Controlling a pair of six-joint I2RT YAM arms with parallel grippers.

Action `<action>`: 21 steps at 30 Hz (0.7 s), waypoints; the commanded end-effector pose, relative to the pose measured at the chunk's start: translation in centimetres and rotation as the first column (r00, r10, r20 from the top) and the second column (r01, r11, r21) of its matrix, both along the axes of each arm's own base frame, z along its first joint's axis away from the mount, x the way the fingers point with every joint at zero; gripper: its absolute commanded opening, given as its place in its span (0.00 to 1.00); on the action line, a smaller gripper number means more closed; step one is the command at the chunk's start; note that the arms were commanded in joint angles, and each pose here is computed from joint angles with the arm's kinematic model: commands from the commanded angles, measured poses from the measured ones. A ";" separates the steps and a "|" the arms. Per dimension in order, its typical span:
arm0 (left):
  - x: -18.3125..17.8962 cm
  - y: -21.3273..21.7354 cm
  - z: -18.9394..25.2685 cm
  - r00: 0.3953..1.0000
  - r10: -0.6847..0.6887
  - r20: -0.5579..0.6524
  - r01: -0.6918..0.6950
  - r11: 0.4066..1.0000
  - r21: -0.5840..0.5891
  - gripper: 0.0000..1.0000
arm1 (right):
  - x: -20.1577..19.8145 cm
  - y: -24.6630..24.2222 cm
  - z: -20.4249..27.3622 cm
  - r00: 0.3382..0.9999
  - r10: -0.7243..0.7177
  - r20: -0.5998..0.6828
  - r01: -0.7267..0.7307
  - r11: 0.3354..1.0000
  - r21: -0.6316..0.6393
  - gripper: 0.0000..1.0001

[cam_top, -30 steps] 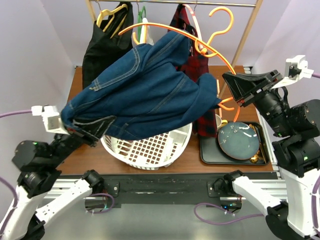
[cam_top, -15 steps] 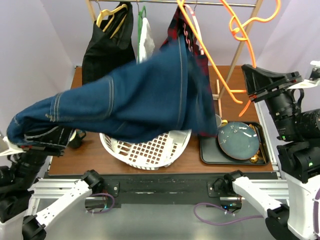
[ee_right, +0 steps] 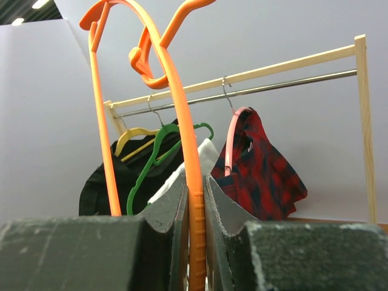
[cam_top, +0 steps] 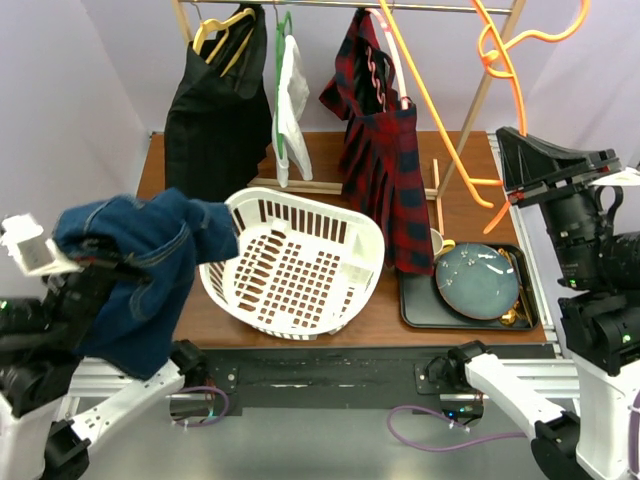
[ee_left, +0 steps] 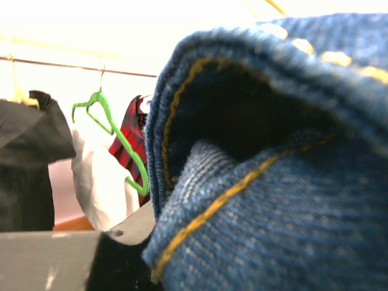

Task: Remove the skirt from the hanger

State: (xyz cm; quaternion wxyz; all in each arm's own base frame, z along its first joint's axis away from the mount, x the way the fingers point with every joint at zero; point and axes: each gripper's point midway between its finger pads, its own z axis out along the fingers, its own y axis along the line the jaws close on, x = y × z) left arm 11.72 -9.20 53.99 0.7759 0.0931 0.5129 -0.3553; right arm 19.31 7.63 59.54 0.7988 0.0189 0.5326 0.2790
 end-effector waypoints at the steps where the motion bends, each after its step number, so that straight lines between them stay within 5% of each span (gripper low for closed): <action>1: 1.4 -1.4 4.5 0.992 0.008 0.125 -0.007 1.000 -0.014 0.00 | -1.6 -0.9 2.1 0.996 -0.018 0.085 0.014 0.999 0.038 0.00; 10: 5.1 -4.9 4.6 0.993 -0.006 0.122 0.002 0.999 0.033 0.00 | -1.7 -1.2 1.6 0.997 -0.032 0.076 0.030 0.999 0.033 0.00; 21: 13.7 -6.0 -9.3 0.961 0.240 -0.136 -0.208 0.954 0.216 0.00 | -1.1 -0.9 0.6 0.998 -0.027 0.057 0.026 0.999 0.021 0.00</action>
